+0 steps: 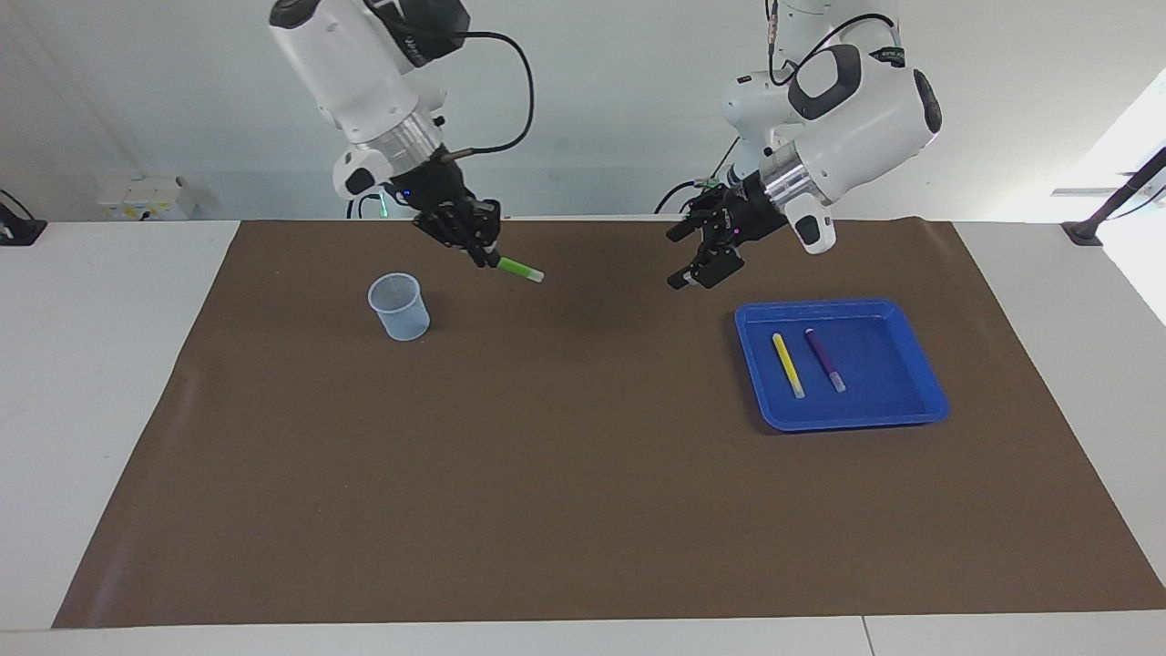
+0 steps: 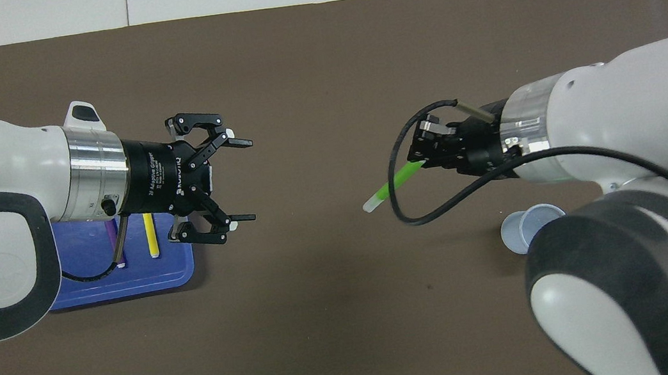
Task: Right arm passes pens to left for tray arrangement
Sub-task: 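Lift the green pen toward the left gripper while the left gripper opens, then close the left gripper on the green pen and open the right gripper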
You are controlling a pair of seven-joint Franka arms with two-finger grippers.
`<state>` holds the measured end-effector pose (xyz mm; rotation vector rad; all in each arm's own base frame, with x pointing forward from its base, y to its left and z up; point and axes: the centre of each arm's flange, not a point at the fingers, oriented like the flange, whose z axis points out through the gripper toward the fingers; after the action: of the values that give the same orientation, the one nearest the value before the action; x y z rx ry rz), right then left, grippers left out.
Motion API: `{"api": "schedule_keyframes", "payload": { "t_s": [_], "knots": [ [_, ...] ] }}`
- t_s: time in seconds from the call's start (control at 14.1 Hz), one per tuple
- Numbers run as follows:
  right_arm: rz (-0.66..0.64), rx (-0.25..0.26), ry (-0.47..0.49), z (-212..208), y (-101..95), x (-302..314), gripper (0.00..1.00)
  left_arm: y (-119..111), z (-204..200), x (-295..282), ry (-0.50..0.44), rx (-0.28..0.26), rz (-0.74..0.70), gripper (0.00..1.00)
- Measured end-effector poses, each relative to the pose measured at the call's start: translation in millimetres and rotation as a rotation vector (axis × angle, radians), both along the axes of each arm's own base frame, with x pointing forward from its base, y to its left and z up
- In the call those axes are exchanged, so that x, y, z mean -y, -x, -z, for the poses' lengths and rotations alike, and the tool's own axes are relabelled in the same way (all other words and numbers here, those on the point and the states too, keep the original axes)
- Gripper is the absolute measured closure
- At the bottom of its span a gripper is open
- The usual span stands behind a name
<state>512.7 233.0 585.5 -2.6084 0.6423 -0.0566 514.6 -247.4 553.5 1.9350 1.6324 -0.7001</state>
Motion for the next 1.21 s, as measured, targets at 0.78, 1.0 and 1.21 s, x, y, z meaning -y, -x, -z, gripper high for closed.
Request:
{"api": "schedule_keyframes", "payload": {
  "t_s": [0.78,1.0,1.21],
  "knots": [
    [0.188,0.065,-0.128,8,33.9,-68,0.83,34,0,52,-0.032,-0.151,-0.219,0.00],
    [0.190,0.058,-0.125,11,34.7,-68,0.83,48,19,64,-0.039,-0.106,-0.304,0.00],
    [0.190,0.054,-0.122,14,35.2,-68,0.83,58,27,65,-0.046,-0.079,-0.326,0.00]
  ]
}}
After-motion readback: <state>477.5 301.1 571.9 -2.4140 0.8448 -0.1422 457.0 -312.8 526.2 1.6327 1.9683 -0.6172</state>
